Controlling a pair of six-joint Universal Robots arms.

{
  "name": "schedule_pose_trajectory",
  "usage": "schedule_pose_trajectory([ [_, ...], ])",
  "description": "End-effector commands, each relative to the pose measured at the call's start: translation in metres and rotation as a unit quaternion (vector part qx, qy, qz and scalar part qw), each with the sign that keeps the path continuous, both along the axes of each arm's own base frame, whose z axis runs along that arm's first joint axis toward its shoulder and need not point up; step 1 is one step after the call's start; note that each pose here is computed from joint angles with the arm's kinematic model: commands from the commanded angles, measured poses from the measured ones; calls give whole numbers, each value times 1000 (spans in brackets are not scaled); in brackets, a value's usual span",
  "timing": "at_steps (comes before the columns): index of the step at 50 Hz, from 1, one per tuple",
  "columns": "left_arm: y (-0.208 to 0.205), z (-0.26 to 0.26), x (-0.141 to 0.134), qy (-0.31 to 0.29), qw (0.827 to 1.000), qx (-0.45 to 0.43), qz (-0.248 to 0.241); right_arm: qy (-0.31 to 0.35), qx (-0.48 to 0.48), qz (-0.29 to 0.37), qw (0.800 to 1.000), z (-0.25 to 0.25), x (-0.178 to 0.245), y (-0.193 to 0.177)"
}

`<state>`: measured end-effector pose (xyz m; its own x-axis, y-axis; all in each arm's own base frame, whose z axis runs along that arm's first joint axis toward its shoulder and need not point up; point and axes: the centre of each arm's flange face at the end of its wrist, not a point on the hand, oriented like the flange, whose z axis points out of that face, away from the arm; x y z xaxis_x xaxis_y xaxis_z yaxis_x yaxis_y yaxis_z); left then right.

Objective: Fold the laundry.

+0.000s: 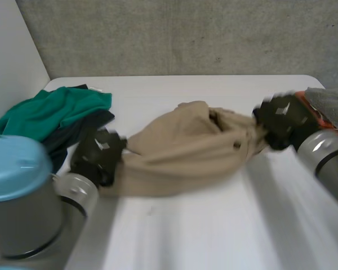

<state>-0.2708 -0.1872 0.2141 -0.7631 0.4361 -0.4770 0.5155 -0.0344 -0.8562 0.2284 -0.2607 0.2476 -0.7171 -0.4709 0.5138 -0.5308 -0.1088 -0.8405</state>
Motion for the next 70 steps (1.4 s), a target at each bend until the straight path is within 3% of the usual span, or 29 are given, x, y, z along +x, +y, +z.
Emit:
schedule_pose_trajectory([
  [1,20,83,15,135,987,-80,-23,-29,-90,23,995,87,-1,2],
  [8,-17,45,6,101,995,-21,-7,-27,-25,73,997,44,37,-31],
  [16,-61,-19,-15,56,997,53,10,14,21,6,1000,-46,51,-89],
  [20,-65,-22,-20,44,997,58,6,17,13,-36,999,-59,53,-101],
  [27,-50,2,-6,38,997,59,18,1,10,-39,999,-21,51,-75],
  [32,-31,14,14,44,997,58,16,2,13,-25,1000,31,28,-33],
  [43,-28,-31,21,21,989,139,-50,70,144,6,987,-2,12,15],
  [51,-43,-59,13,-3,985,165,-41,63,152,17,986,-41,27,7],
  [59,-60,-74,5,-18,990,138,-22,45,135,7,990,-67,40,-4],
  [70,-66,-78,-4,-36,994,96,-36,31,91,30,995,-45,51,8],
])
